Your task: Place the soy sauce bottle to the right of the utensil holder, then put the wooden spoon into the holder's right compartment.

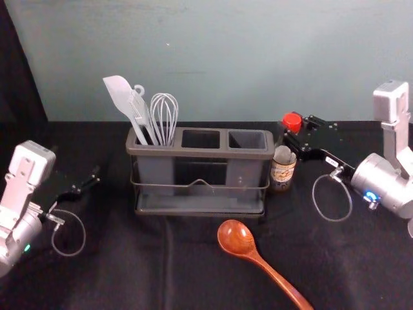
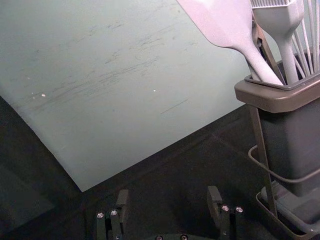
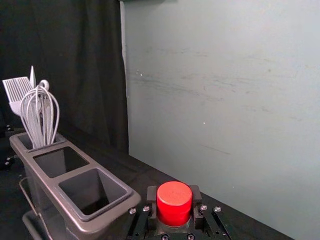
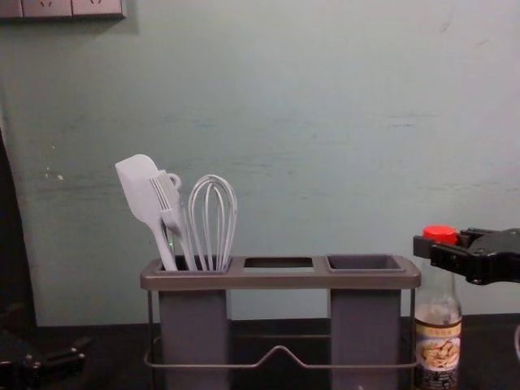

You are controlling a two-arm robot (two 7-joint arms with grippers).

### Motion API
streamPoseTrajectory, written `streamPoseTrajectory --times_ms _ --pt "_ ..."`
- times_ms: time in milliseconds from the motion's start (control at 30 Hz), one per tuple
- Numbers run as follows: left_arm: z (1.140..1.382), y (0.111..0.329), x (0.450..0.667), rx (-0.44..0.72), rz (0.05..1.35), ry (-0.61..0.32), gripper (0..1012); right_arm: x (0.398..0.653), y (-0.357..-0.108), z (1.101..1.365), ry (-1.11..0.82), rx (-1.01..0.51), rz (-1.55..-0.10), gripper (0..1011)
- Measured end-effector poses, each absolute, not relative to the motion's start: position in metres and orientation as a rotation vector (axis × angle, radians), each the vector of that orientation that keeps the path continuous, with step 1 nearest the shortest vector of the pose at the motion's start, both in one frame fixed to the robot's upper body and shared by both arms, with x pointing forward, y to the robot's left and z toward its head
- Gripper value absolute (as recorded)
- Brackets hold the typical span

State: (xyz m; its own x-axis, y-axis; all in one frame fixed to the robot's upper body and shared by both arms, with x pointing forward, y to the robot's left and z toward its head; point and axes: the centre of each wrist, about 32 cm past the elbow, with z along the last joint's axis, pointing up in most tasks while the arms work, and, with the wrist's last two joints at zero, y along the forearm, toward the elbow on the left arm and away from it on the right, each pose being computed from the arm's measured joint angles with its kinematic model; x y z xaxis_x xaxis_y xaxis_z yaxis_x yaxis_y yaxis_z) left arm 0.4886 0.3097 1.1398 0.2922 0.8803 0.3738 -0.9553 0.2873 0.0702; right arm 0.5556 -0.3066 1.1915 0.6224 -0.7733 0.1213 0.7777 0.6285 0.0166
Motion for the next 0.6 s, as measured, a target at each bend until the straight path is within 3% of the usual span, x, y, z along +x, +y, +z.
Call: streamPoseTrajectory --times_ms 600 --pt "1.1398 0.3097 0.4886 0.304 1.248 -0.285 1012 0.5532 -0.3043 1.1843 -0.116 -0.048 -0.900 385"
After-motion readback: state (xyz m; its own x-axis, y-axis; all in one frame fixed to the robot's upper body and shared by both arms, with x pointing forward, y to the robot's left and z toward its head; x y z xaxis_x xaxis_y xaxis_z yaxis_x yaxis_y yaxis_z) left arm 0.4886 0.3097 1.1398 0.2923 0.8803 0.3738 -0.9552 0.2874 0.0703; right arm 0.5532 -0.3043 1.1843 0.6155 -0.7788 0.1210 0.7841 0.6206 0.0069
